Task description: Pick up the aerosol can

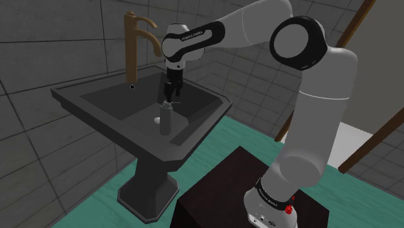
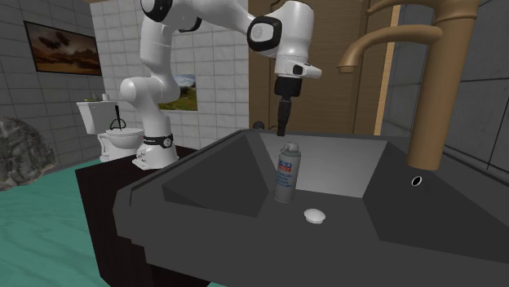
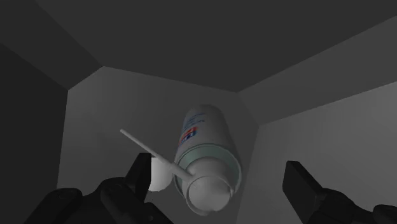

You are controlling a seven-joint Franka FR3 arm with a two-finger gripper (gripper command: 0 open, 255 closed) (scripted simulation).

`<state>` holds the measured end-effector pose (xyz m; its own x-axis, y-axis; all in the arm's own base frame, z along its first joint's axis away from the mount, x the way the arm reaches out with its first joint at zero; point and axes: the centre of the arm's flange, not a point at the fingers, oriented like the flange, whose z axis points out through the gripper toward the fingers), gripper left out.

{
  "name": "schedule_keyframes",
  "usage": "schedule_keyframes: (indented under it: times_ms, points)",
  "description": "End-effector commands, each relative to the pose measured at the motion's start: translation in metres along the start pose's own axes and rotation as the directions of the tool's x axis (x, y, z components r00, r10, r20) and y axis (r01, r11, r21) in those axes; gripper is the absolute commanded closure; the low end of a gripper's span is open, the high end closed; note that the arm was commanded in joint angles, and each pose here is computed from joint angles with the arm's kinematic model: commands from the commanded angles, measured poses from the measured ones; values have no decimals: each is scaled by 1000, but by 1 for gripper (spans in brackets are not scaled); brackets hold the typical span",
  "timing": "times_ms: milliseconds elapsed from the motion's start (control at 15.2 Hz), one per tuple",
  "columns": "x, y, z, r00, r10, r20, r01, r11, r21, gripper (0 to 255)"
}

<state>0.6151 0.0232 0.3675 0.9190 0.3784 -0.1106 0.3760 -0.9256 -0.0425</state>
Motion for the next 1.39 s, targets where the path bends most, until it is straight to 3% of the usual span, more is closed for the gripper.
schedule_keyframes:
  times_ms: [0,660,726,1320]
  points:
    - [25,1,14,999,-35,0,35,999,3,0]
    - [35,3,56,999,-43,1,43,999,4,0]
    - [35,2,57,999,-43,1,43,999,4,255]
    - [35,3,56,999,-43,1,43,999,4,255]
